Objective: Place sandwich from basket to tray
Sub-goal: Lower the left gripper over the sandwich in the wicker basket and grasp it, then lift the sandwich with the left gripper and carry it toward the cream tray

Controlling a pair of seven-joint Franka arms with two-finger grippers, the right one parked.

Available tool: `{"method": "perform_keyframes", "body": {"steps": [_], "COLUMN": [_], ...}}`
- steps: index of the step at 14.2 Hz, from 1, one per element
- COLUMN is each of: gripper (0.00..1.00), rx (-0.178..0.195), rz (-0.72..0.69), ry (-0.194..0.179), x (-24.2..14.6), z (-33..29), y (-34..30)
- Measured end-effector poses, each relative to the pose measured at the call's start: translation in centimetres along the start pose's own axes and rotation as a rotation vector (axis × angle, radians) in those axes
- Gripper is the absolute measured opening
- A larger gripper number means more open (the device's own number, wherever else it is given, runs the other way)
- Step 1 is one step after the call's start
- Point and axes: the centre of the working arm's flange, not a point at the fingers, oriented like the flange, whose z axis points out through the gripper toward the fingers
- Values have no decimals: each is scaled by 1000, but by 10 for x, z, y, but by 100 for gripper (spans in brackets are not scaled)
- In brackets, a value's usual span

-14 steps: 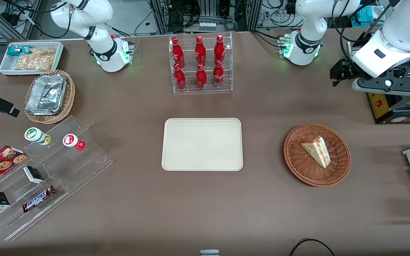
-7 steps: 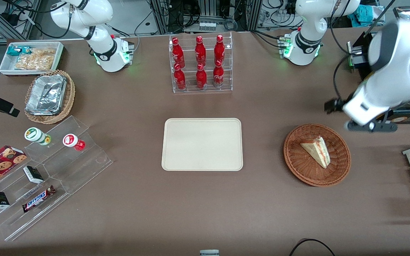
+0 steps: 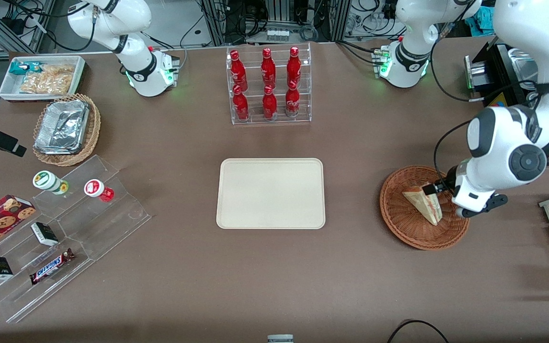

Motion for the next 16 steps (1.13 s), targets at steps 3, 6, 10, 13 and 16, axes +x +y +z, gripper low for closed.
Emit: {"method": "perform_keyframes", "body": {"steps": [3,6,10,13,16], "gripper": [100,100,100,86,52], "rx": [-85,-64,-20,-29,-42], "rz": [-81,-76,-65,-69,-27], "ry": [-36,-30,-16,-8,9], "x": [5,9,23,26,18], "z": [14,32,69,81,71], "y": [6,5,-5,0,24]}}
